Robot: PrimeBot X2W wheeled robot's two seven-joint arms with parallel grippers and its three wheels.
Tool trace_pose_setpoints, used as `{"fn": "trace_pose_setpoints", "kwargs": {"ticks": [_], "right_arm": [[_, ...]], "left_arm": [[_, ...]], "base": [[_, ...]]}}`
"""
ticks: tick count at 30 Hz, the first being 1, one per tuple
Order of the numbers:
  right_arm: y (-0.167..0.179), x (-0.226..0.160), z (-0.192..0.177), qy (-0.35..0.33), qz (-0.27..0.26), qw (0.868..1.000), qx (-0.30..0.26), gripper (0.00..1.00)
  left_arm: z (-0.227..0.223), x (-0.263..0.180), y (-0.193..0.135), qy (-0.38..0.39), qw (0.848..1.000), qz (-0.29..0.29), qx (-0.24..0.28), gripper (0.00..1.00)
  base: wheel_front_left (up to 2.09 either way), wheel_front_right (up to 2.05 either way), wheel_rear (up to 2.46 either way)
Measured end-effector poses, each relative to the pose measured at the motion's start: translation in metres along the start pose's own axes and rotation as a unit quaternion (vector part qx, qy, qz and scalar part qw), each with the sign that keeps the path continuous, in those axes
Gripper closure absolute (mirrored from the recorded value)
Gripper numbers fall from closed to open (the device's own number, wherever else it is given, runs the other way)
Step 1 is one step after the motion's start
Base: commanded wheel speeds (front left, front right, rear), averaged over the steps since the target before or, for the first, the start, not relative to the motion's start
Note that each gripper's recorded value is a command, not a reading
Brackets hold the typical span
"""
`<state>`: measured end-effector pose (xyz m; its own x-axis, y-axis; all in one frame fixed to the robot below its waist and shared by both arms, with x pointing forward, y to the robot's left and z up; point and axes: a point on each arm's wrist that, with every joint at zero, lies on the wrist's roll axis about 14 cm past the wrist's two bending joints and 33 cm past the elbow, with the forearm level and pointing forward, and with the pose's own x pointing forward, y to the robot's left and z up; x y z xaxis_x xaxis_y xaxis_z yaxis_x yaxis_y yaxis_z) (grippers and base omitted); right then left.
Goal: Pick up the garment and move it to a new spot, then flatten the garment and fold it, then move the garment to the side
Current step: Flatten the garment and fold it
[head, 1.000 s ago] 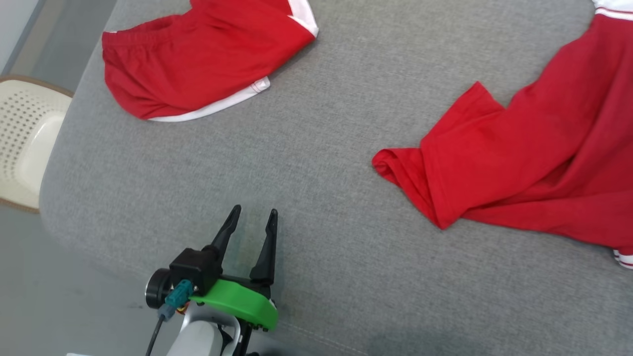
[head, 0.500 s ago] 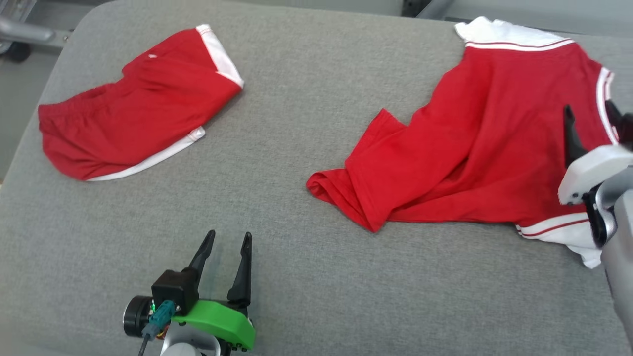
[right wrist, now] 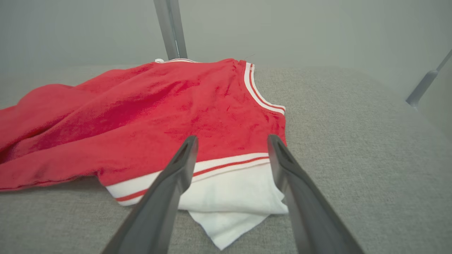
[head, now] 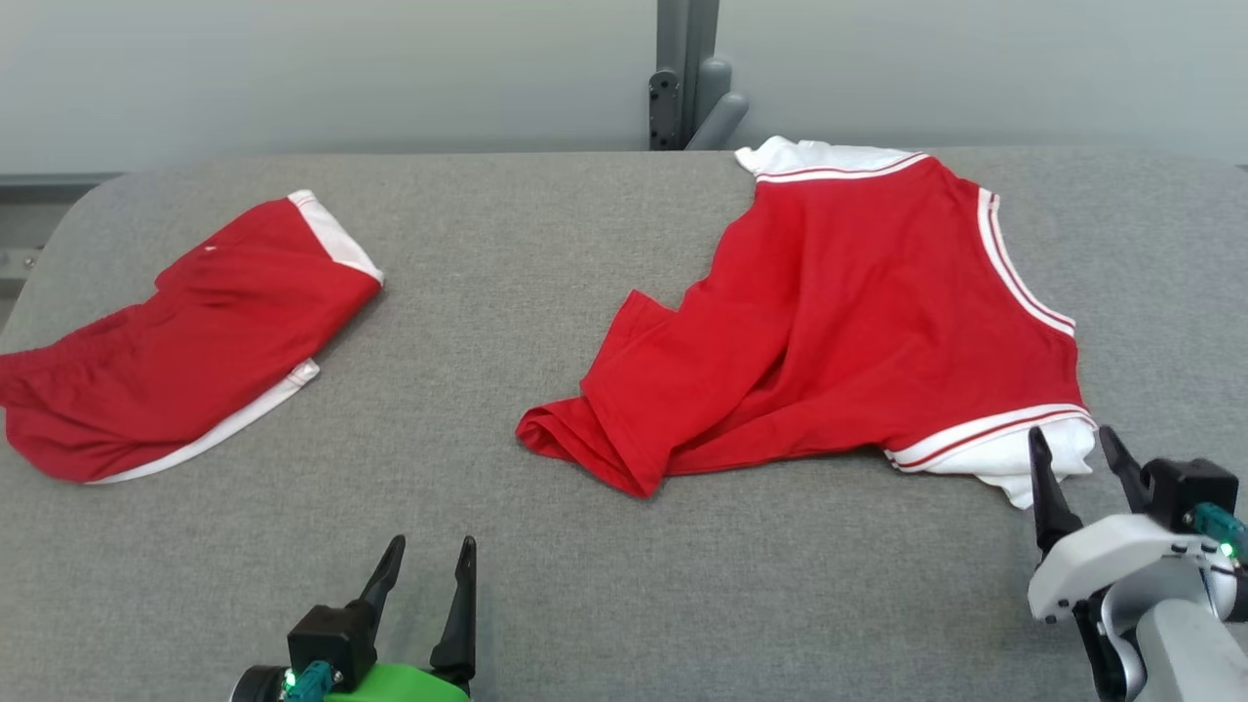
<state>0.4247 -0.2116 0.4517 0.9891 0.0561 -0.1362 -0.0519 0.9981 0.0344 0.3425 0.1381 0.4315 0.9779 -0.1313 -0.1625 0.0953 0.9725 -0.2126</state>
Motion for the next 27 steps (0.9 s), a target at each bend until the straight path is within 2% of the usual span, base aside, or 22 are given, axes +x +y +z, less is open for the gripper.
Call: {"fn": "trace_pose_setpoints", "kwargs": {"ticks": [6, 11, 27], "right_arm": [[-0.009, -0.034, -0.014, 0.008, -0.031, 0.999, 0.028, 0.00], [-0.013, -0.043, -0.022, 0.018, -0.044, 0.998, 0.038, 0.00], [0.007, -0.012, -0.061, 0.080, -0.039, 0.993, 0.071, 0.00]], "left_arm": [[0.005, 0.001, -0.012, -0.008, 1.000, -0.021, 0.006, 0.00], [0.004, 0.003, -0.019, -0.006, 0.999, -0.034, 0.010, 0.00], [-0.013, 0.008, -0.003, 0.024, 0.999, -0.017, 0.016, 0.00]], "base": [[0.00, 0.00, 0.00], [0.00, 0.00, 0.00], [0.00, 0.00, 0.00]]}}
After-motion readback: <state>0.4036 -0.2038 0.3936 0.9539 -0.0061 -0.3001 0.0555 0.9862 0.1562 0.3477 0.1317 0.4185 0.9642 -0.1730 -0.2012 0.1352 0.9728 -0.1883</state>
